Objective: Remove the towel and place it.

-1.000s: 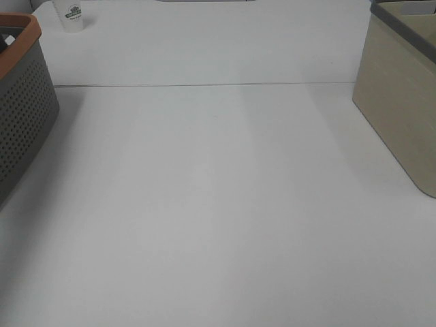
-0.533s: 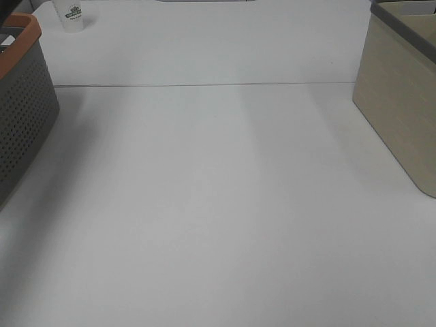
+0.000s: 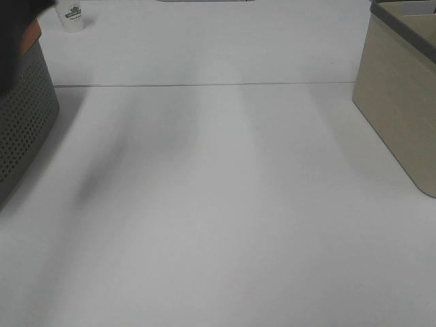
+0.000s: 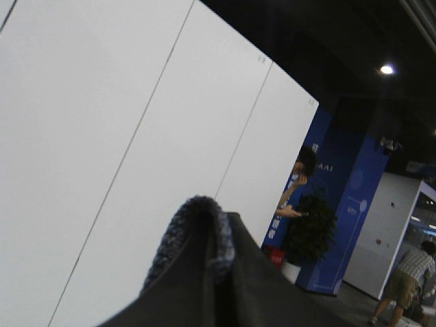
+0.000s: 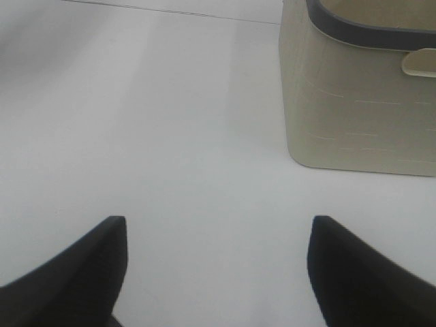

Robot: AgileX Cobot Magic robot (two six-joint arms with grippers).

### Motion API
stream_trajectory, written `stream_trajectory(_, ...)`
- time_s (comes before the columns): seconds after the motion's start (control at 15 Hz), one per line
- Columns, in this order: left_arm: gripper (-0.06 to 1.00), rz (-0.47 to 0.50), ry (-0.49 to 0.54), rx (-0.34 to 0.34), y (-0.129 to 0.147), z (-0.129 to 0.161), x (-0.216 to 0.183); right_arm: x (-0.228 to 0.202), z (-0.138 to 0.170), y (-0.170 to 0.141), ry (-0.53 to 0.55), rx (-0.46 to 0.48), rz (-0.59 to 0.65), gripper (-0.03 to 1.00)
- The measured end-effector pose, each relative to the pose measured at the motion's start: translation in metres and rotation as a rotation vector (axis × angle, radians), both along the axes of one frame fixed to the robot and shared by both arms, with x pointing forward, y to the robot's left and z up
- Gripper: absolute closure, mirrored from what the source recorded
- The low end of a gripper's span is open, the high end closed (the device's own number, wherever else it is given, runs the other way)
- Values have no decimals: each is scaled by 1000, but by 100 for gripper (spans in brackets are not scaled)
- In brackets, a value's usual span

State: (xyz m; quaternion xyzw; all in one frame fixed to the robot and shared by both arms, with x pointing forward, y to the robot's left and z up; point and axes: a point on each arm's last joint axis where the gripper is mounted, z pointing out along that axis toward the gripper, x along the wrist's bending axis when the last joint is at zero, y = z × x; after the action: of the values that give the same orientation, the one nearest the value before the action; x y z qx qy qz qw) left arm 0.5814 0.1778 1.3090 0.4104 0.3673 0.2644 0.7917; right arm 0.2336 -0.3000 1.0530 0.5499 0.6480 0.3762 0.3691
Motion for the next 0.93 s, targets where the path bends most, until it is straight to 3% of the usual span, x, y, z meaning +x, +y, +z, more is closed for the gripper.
stream_trajectory(0.33, 94, -149, 12, 165, -41, -33, 9, -1, 2, 3, -7, 8, 33, 24)
stream_trajectory(0.4, 94, -208, 23, 238, -47, -45, 7, 0, 6, 5, -21, 18, 57, 24)
stream_trajectory(0.53, 94, -299, 111, 384, -56, -75, 7, 9, 18, 10, -24, 27, 96, 24)
stream_trajectory(0.67, 94, -396, 208, 456, -63, -106, 9, 26, 28, 14, -31, 37, 126, 24)
stream_trajectory(0.73, 94, -498, 279, 503, -70, -137, 10, 45, 34, 21, -46, 65, 169, 25)
stream_trajectory(0.93, 94, -578, 320, 567, -76, -170, 12, 72, 40, 35, -56, 102, 297, 27)
